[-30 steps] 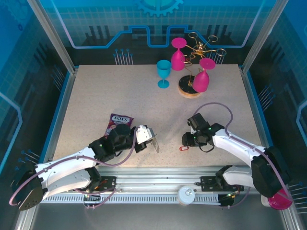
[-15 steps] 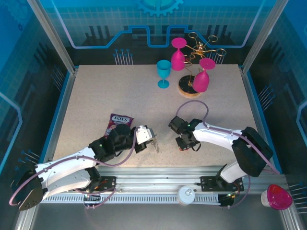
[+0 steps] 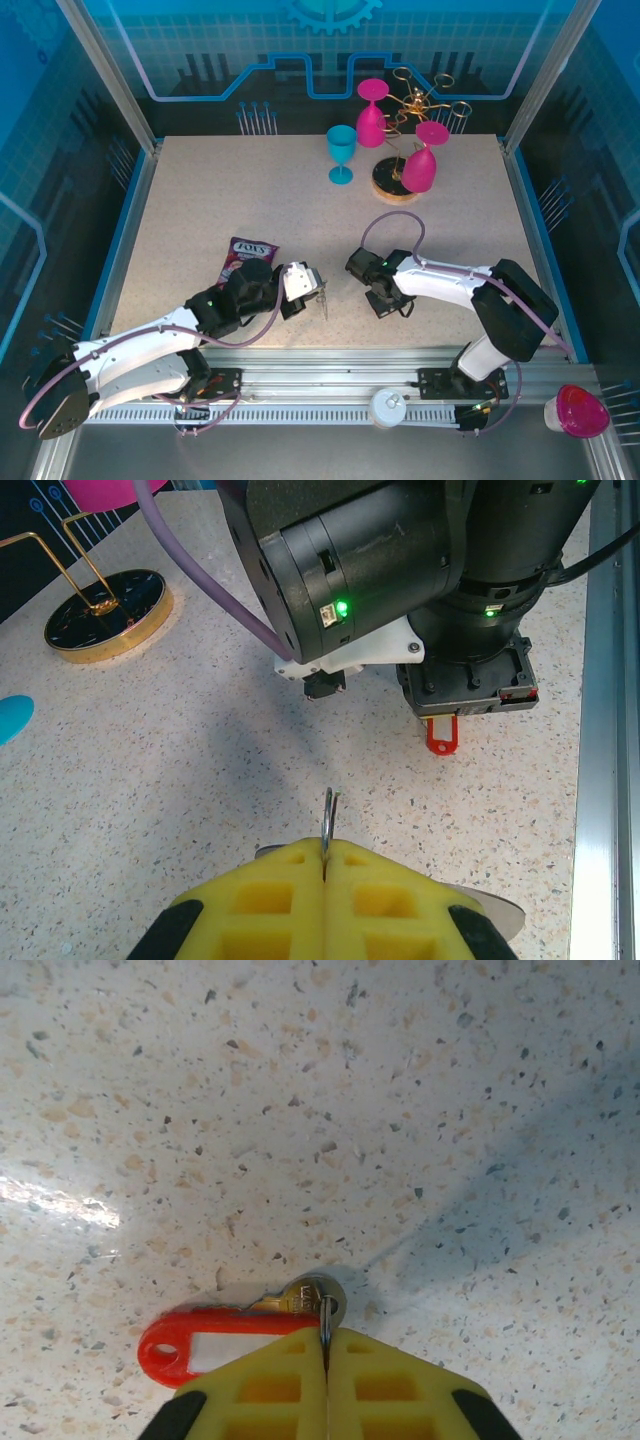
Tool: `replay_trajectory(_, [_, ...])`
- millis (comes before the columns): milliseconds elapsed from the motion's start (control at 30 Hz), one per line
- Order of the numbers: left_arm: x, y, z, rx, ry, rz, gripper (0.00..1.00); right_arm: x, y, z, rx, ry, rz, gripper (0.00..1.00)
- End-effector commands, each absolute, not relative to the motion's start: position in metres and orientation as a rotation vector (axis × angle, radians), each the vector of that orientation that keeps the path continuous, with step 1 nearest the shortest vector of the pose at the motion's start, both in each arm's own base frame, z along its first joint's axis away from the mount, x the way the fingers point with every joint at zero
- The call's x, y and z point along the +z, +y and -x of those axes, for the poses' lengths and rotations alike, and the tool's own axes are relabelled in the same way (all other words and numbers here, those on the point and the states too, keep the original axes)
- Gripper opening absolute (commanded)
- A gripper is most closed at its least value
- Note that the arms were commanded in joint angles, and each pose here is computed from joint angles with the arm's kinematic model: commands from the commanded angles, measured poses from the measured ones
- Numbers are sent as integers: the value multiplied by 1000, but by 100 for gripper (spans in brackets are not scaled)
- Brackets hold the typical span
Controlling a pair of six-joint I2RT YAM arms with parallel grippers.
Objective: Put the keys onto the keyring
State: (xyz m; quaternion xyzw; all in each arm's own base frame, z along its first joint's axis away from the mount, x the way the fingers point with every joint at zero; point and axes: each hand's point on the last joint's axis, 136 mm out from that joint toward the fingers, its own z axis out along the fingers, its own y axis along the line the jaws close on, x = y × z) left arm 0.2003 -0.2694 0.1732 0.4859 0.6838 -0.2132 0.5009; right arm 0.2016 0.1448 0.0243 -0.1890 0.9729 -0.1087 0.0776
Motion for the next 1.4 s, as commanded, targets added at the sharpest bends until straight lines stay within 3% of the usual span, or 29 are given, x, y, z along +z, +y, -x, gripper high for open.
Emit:
replay_trajectory(0, [182,-272,-197,-529,1609,-1186,0,28,146,-200,-342,2908,582,3])
replay_trajectory(133, [183,-271,-198,-520,1607,-1180,0,49,155,-207,-241,2836,575,0])
replay_trajectory(333, [187,-272,-199,-523,1608,-1173,0,121,212,-213,299,2512,704,0])
replay_trajectory(633, [196,-275,-199,-552,1593,-1156,0,201,253,-169,797,1853,1009,0])
replay_trajectory(800, [200,-278,-196,-579,1579,-1156,0,220,264,-154,904,1692,1071,0])
replay_trajectory(1367, [204,-281,-187,-642,1555,-1169,0,210,287,-159,1018,1712,1072,0])
